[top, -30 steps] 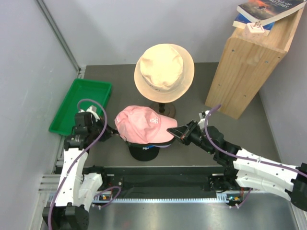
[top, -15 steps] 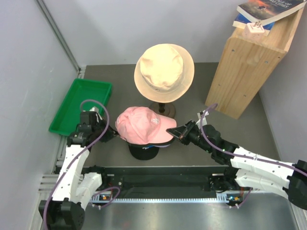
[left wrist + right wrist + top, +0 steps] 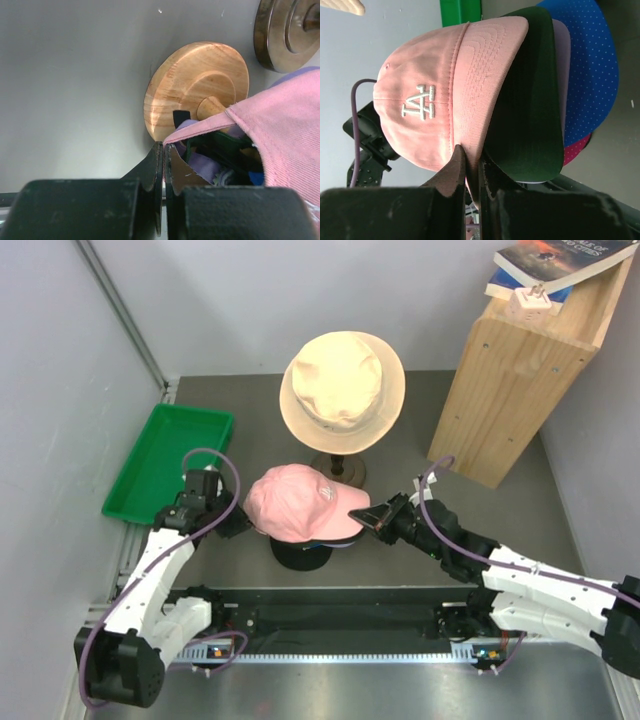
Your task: Stack the hats
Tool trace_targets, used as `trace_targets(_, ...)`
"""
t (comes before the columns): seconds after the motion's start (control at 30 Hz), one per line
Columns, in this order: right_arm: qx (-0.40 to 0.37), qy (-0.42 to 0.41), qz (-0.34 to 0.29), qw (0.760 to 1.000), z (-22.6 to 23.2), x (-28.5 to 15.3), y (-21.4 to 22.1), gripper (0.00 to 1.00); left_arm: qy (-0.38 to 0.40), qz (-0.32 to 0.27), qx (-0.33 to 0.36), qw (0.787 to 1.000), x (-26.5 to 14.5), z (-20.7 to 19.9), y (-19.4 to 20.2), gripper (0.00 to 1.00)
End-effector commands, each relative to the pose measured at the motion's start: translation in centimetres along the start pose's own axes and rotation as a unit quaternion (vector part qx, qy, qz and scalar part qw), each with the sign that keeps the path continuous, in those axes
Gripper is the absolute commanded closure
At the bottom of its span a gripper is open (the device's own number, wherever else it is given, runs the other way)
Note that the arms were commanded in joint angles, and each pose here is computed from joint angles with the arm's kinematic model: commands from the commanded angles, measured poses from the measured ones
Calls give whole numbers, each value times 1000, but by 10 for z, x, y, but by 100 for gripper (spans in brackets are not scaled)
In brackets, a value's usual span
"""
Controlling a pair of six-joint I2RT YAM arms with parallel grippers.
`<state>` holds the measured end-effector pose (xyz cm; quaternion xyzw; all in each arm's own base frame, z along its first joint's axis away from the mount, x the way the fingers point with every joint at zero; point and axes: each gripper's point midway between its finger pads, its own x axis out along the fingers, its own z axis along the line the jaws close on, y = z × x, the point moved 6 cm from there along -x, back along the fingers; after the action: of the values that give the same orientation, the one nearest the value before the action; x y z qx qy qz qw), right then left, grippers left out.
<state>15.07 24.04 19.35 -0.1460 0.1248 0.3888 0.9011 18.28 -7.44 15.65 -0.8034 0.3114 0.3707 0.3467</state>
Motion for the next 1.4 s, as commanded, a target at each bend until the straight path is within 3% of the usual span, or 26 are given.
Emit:
trace_targets(0.0, -89, 361, -55, 926, -167, -40, -17, 100, -87, 23, -8, 996, 13, 33, 18, 100)
trace_targets(0.13, -102, 361, -57, 925, -163, -38, -19, 100, -73, 21, -16, 997, 14, 30, 19, 100)
trace_targets(0.23, -136, 346, -65, 926, -147, -33, -26, 91, -74, 8, -18, 997, 4, 23, 11, 97)
trace_targets(0.37, -176, 301, -79, 934, -111, -28, -36, 75, -71, -31, -18, 997, -15, 13, -3, 63)
trace_targets(0.4, -183, 290, -88, 935, -103, -29, -39, 73, -65, -40, -19, 997, -20, 9, -7, 50)
trace_targets(0.5, -206, 262, -110, 936, -76, -31, -49, 60, -74, -66, -21, 995, -30, 9, -13, 38)
trace_targets(0.67, -243, 231, -133, 933, -43, -40, -61, 26, -101, -87, -21, 991, -52, 15, -13, 23)
trace_targets(0.77, -249, 234, -151, 928, -35, -50, -68, 17, -133, -128, -21, 983, -71, 23, -18, 17)
trace_targets(1.03, -260, 232, -223, 910, -25, -77, -89, 9, -136, -217, -7, 967, -110, 26, -32, 9)
trace_targets(1.27, -261, 225, -244, 907, -20, -85, -95, 9, -56, -199, 29, 978, -100, 8, -29, 3)
trace_targets(1.37, -260, 223, -254, 905, -16, -90, -98, 9, -39, -232, 29, 971, -111, 2, -36, 3)
